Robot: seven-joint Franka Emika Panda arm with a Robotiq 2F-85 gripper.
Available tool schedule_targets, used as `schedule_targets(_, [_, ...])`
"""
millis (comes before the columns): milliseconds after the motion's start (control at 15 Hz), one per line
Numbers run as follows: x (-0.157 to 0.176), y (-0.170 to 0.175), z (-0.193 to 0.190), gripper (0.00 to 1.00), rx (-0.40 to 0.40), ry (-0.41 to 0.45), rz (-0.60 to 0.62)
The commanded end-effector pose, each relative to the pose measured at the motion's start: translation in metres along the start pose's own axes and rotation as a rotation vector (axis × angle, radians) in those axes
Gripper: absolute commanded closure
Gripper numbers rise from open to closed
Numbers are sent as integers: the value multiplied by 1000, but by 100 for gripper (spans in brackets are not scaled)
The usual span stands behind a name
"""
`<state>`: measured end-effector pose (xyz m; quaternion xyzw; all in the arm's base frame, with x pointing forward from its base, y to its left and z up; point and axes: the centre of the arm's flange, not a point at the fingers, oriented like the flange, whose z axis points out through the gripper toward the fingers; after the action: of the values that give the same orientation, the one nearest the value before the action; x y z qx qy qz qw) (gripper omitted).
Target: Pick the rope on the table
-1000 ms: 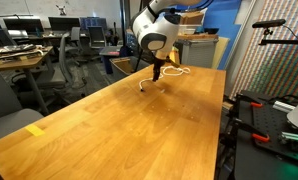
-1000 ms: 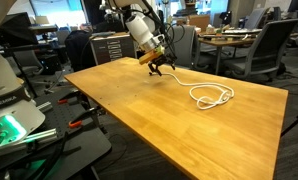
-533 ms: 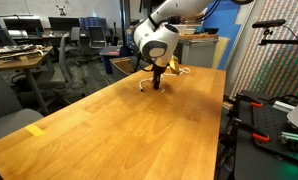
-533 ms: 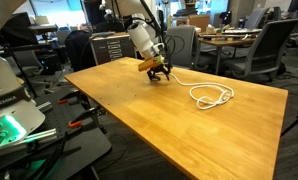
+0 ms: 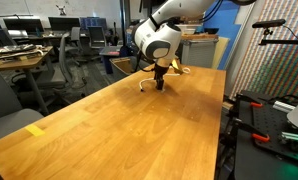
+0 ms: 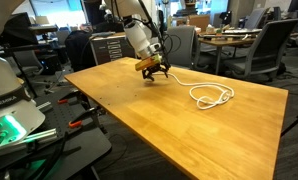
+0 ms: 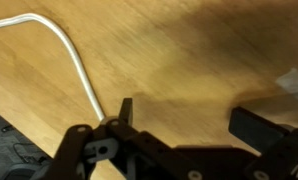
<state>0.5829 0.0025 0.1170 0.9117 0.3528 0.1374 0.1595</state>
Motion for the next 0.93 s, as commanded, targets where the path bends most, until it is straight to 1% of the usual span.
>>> schedule_targets(0, [-5,50,-41,0,173,44,-50])
schedule_targets(133, [-19,47,-52,0,199,61,-48])
schedule_targets(200, [-25,47,-58,0,191,52,-34])
schedule_targets(267, [-27,48,-64,0,125,23,45])
schedule_targets(333, [-42,-15,-44,0,154,49,33])
schedule_targets(467, [-48,3,-51,0,127,41,64])
schedule_targets(533, [-53,-7,-36,0,84,70,-7])
schedule_targets(600, [-53,-7,-22,0,108,93,-43])
schedule_targets(667, [-50,-3,-7,0,96,126,-81])
schedule_targets(733, [-44,-3,5,0,54,163,-123])
schedule_targets(867, [-37,-1,23,0,24,177,-249])
